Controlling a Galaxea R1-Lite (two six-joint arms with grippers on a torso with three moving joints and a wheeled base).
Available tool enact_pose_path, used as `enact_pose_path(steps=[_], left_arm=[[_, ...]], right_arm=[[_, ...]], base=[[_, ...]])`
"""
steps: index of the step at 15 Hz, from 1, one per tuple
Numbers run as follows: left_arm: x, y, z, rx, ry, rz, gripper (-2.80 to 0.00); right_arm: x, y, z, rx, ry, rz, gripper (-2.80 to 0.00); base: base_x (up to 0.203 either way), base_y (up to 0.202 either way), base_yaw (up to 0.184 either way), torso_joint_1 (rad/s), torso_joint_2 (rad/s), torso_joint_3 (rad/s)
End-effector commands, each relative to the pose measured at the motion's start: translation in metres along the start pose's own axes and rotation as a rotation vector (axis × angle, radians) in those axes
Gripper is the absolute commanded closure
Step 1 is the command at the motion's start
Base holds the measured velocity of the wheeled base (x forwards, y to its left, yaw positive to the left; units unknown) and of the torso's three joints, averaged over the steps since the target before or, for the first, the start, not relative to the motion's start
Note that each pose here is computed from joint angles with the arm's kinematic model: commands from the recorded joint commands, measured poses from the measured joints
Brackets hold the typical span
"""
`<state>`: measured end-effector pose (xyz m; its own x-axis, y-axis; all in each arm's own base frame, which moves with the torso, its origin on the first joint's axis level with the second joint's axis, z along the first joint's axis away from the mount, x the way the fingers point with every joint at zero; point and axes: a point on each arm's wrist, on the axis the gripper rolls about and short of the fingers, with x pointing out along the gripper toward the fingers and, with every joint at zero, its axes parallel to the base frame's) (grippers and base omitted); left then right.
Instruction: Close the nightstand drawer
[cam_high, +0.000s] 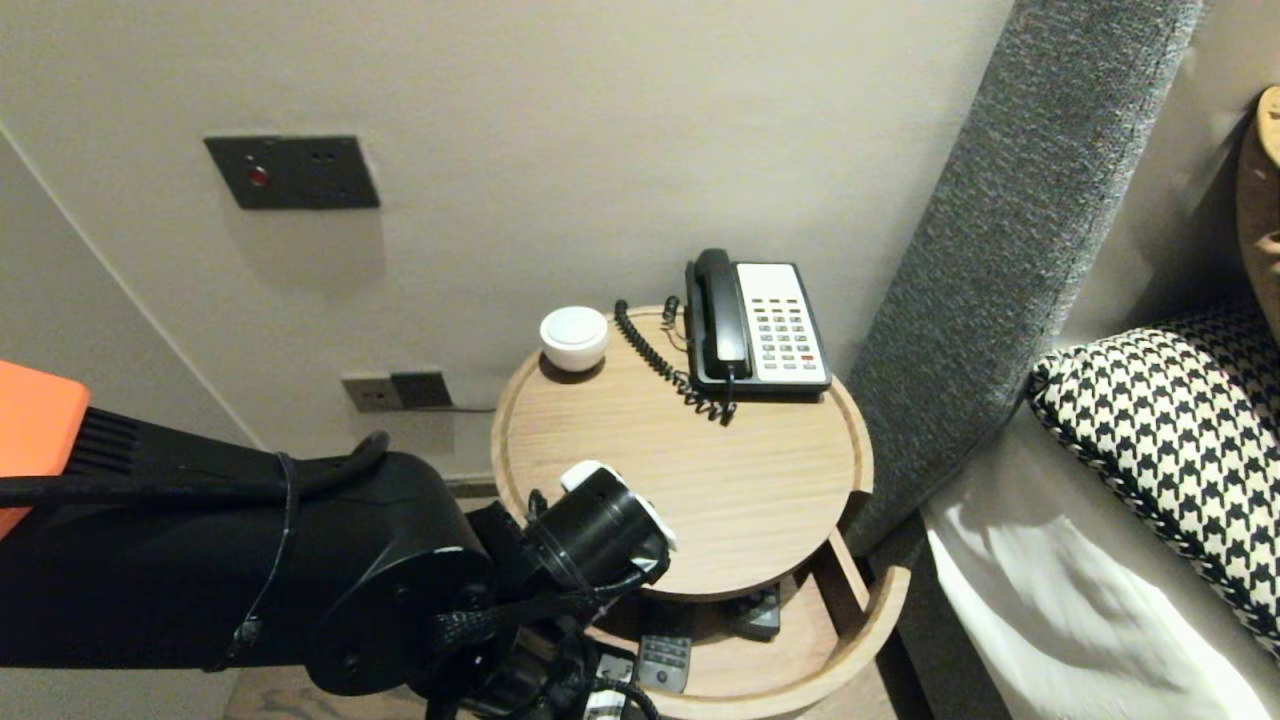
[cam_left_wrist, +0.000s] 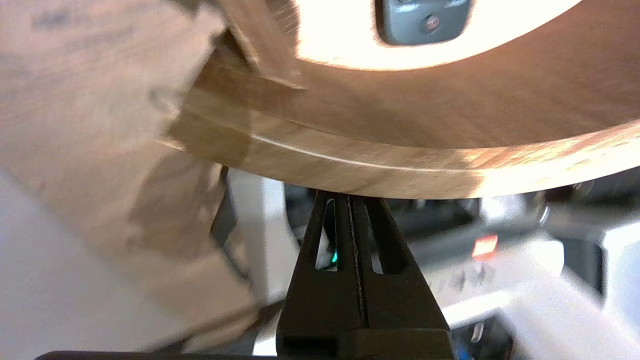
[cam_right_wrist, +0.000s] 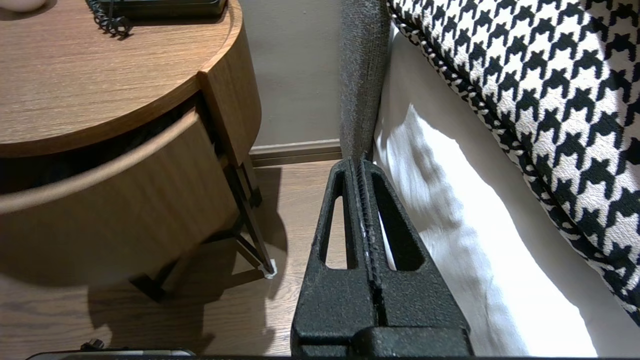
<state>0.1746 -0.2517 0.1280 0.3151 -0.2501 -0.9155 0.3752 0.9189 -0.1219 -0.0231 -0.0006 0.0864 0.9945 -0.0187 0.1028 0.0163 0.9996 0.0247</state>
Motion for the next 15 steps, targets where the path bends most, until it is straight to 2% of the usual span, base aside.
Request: enact_pose_path(steps=[1,10,15], left_arm=[[0.001,0.005,0.002,-0.029,-0.033,-0.007,0.00],[-0.002,0.017,0.022,-0.109,-0.174,-0.022,0.00],[-0.005,0.019,0.025,-0.119,-0.190,-0.025,0.00]], right_arm=[[0.002,0.000,-0.011,-0.002,0.039,-0.001,0.00],[0.002,0.000,-0.011,0.000,0.039,-0.001,0.00],[0.002,0.000,-0.011,0.000,0.039,-0.001,0.00]], base=[[0.000,0.000,0.000,0.000,0.00,0.000],[0.000,0.000,0.000,0.000,0.00,0.000],[0.000,0.000,0.000,0.000,0.00,0.000]])
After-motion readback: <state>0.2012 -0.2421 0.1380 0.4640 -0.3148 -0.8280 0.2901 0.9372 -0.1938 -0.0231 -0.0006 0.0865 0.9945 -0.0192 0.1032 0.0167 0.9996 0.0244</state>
